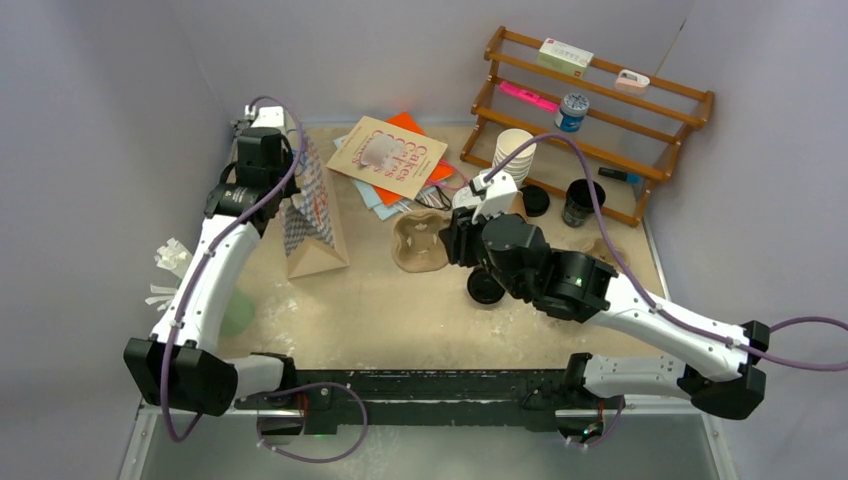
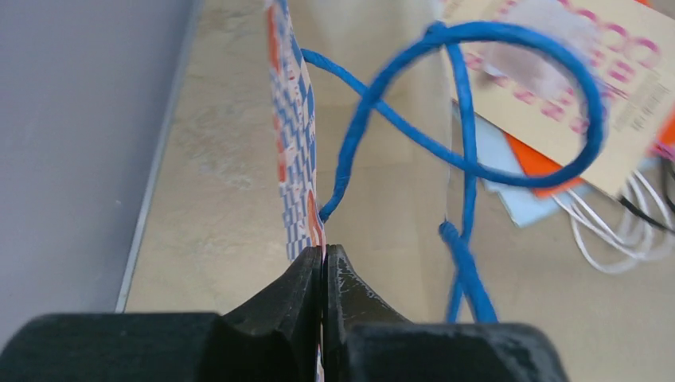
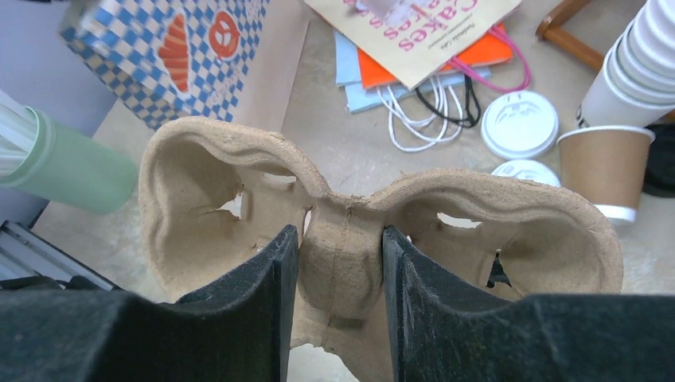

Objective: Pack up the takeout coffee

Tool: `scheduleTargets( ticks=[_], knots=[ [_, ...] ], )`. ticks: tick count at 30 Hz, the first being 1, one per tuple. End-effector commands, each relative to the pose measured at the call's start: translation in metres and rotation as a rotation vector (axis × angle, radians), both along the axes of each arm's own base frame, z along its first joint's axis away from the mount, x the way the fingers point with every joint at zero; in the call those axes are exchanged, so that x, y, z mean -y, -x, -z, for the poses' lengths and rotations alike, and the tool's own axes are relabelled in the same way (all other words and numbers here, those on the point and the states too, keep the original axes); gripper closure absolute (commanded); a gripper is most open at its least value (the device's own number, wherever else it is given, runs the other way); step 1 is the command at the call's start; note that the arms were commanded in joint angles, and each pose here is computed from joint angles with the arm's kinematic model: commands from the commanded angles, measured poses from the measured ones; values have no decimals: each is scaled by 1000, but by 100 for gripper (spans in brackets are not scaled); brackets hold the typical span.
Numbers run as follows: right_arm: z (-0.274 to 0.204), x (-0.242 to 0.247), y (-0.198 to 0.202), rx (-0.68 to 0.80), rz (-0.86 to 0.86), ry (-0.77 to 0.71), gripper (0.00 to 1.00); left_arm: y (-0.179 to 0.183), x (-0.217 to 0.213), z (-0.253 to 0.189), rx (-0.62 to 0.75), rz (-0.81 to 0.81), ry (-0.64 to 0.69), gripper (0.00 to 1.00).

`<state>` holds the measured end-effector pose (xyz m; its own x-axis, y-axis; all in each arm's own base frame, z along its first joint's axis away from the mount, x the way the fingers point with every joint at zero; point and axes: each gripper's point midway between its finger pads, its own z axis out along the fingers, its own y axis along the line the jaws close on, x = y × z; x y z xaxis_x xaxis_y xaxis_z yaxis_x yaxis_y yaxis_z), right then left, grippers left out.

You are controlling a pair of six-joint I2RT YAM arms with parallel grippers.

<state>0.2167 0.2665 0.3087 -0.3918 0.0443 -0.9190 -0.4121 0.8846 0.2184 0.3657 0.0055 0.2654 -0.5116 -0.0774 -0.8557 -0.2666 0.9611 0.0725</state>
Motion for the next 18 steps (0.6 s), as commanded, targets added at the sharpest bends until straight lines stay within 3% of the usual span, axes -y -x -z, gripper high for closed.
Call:
scheduleTargets(
  ticks=[1, 8, 18],
  knots=[
    [-37, 18, -7, 73, 13, 31, 58, 7, 60, -40, 87, 398, 90, 99],
    [-60, 42, -26, 87, 80, -1, 59, 53, 103, -58, 61, 600, 193, 100],
    [-105, 69, -27, 169, 124, 18, 60, 119, 178, -54, -13, 1039, 367, 100]
  ],
)
